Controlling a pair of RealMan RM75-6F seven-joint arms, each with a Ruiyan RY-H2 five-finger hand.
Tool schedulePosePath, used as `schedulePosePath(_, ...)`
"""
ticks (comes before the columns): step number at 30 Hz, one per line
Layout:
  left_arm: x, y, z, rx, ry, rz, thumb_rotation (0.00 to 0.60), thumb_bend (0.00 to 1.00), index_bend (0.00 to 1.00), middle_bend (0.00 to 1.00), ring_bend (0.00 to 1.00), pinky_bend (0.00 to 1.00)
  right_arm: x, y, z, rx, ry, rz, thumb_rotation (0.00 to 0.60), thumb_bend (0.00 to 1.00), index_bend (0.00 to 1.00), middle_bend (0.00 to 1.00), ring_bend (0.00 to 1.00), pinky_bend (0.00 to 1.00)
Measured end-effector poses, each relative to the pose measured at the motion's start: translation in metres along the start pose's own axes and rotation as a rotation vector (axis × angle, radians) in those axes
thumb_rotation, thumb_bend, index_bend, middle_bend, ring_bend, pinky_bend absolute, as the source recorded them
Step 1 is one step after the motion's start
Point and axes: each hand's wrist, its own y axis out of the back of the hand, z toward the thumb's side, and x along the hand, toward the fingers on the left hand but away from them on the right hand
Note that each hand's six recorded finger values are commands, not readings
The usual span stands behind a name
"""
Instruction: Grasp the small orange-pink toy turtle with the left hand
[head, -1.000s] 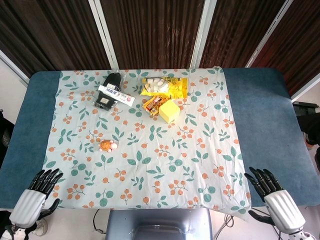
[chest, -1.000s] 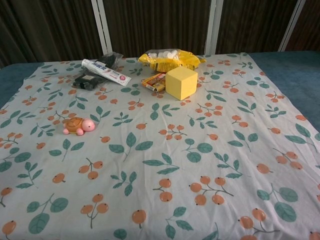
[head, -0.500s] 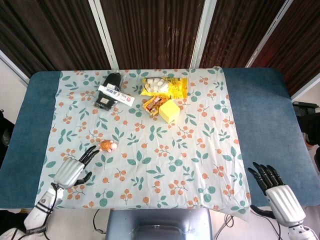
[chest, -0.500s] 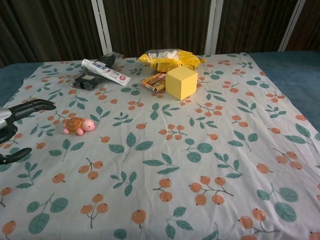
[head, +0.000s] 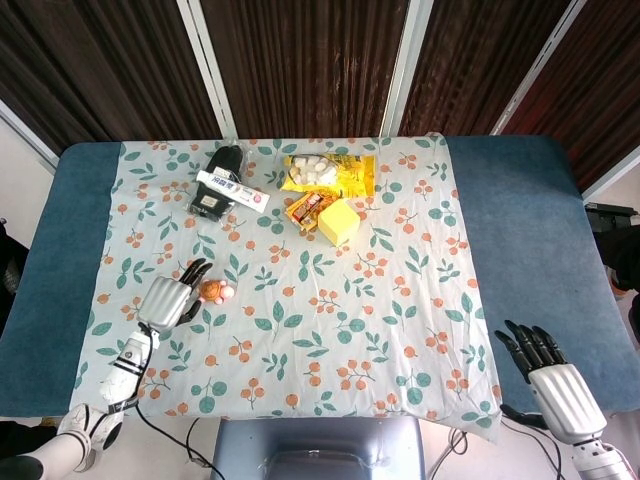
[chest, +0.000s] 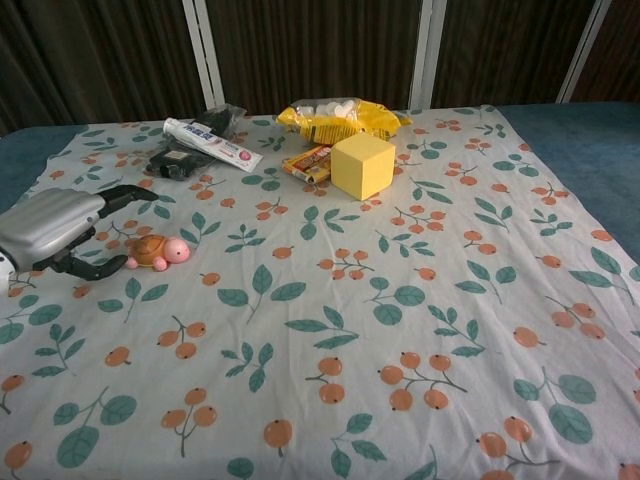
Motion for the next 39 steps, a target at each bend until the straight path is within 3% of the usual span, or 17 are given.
schedulePosePath(7,0.007,-0.002,0.001,0.021,-0.003,0.018,0.6,0.41,0.28,0.29,1.0,1.0,-0.001,0.001,-0.002,0.0,-0.008,-0.005,0.6,0.12,0.0,0.0,0.0,0.0)
schedulePosePath(17,0.007,-0.013,0.004,0.042,-0.009,-0.014,0.6,0.41,0.38,0.38,1.0,1.0,0.001,0.004,-0.002,0.0,-0.007,-0.015,0.6,0.12,0.0,0.0,0.0,0.0)
schedulePosePath(23,0.009,-0.016,0.004,0.066,0.003,-0.019,0.6,0.46,0.57,0.59,1.0,1.0,0.0,0.003,-0.002,0.0,-0.01,-0.013,0.6,0.12,0.0,0.0,0.0,0.0)
schedulePosePath(28,0.01,-0.013,0.006,0.068,0.009,0.011,0.6,0.51,0.8,0.76,1.0,1.0,0.0,0.003,-0.002,0.001,-0.011,-0.013,0.6,0.11,0.0,0.0,0.0,0.0)
schedulePosePath(39,0.005,-0.009,0.011,0.085,-0.004,0.047,0.6,0.52,0.82,0.8,1.0,1.0,0.0,0.003,-0.001,0.001,-0.005,-0.015,0.6,0.12,0.0,0.0,0.0,0.0)
